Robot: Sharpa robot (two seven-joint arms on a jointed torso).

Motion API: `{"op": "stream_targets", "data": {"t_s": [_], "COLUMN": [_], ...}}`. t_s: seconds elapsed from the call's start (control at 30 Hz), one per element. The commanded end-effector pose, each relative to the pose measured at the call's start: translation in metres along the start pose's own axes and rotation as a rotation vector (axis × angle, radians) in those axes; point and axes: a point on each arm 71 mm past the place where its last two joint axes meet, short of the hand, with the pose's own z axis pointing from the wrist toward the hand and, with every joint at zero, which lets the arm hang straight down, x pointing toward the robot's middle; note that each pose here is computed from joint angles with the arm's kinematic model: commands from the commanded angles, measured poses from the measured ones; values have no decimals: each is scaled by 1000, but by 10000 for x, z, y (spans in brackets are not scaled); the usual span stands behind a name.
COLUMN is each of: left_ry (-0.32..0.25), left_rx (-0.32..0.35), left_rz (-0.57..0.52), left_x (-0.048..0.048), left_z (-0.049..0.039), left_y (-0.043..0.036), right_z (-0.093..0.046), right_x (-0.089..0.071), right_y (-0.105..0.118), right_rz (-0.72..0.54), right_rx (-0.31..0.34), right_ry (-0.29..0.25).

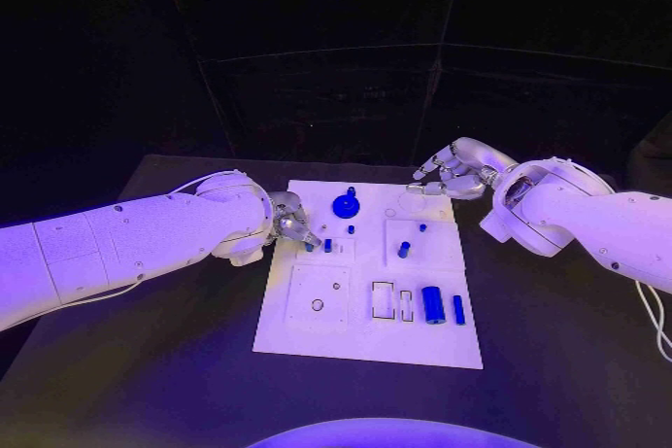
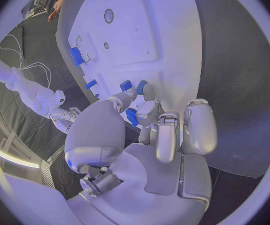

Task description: Assemble the parts on the task board

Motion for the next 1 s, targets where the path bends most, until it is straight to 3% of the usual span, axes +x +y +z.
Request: {"op": "stream_targets", "data": {"t_s": [0.03, 0.6, 1.0], "left_ry": [9, -5, -40], "left_rx": [-4, -21, 16], "left_rz": [9, 0, -65], "left_x": [2, -33, -66], "left_z": [8, 36, 11], "left_y": [-10, 34, 58], "right_z": [4, -5, -3], "right_x": [-10, -16, -18], "right_y": [19, 12, 11], "right_rz": [3, 3, 3], "right_rx": [-11, -9, -10], "right_ry": [-7, -9, -10]}}
